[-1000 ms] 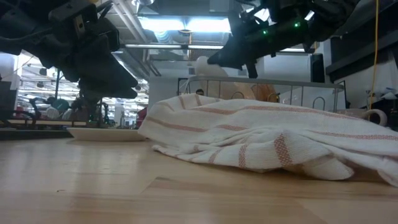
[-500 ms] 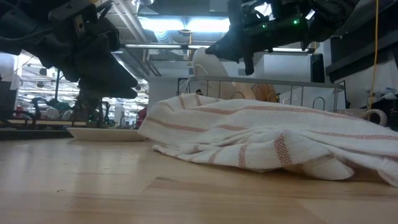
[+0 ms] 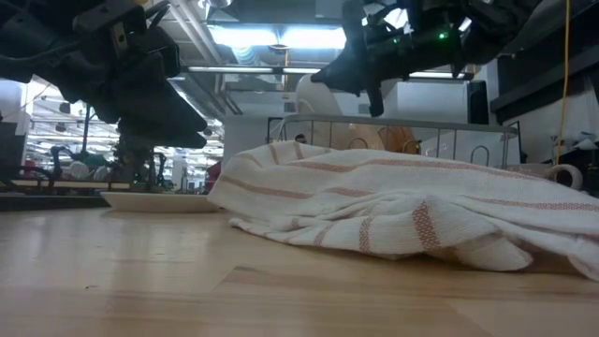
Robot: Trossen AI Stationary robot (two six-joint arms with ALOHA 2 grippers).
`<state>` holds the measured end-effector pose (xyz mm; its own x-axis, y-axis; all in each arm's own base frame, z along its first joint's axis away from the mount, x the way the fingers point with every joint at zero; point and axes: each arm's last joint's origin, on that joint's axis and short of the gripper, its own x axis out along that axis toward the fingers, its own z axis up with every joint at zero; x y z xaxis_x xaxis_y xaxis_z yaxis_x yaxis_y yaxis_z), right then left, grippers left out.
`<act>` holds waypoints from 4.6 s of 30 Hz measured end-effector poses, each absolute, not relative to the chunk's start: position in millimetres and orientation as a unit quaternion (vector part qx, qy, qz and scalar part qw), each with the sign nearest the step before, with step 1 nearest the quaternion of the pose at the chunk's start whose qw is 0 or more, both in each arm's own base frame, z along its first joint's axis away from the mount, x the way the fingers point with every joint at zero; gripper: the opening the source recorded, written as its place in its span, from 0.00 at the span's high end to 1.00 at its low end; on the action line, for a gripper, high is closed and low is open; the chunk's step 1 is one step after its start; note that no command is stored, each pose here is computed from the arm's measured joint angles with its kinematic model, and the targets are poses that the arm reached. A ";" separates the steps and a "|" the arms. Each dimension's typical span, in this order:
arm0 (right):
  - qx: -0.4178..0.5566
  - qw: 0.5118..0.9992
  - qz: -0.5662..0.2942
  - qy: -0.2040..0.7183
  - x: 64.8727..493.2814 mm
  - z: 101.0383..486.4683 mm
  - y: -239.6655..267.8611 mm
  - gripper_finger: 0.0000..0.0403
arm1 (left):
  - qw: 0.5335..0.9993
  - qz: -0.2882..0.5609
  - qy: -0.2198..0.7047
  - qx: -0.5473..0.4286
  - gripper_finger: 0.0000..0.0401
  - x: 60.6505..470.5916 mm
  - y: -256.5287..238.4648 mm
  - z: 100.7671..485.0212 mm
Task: Sort dishes
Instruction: Put the white plate into the dish rack, then put the blue plate into the dish rack
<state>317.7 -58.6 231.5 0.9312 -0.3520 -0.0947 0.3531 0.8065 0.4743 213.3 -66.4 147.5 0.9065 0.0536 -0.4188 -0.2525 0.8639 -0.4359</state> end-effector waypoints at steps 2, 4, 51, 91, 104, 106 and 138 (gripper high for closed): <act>0.262 0.946 -0.190 -0.003 316.8 231.6 -63.4 0.98 | 0.944 0.079 0.201 -0.248 0.69 212.9 -67.6 147.5; 0.277 0.941 -0.193 -0.007 315.8 232.0 -68.3 0.98 | 0.945 0.075 0.202 -0.247 0.69 212.4 -69.3 147.5; 0.298 0.942 -0.126 0.089 307.7 216.9 -91.1 0.66 | 0.945 0.072 0.203 -0.245 0.69 211.8 -70.6 147.4; 0.168 0.957 -0.179 0.154 288.2 253.0 -84.2 0.66 | 0.947 0.075 0.197 -0.242 0.69 212.4 -69.9 148.3; 0.141 0.928 -0.239 0.248 280.4 241.9 -85.7 0.66 | 0.947 0.075 0.197 -0.242 0.69 212.4 -69.9 148.3; 0.135 0.929 -0.237 0.249 280.4 242.1 -85.6 0.66 | 0.947 0.075 0.197 -0.243 0.69 212.4 -69.9 148.3; -0.043 0.951 -0.141 0.273 259.7 308.3 -45.3 0.66 | 0.962 0.213 0.055 -0.163 0.69 162.2 1.6 222.9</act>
<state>259.7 -45.3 308.3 0.8111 -0.2924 -0.5065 0.2454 0.9563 -0.1592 162.2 1.6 222.9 0.9032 0.3915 -0.1757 -0.4276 0.8564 -0.2895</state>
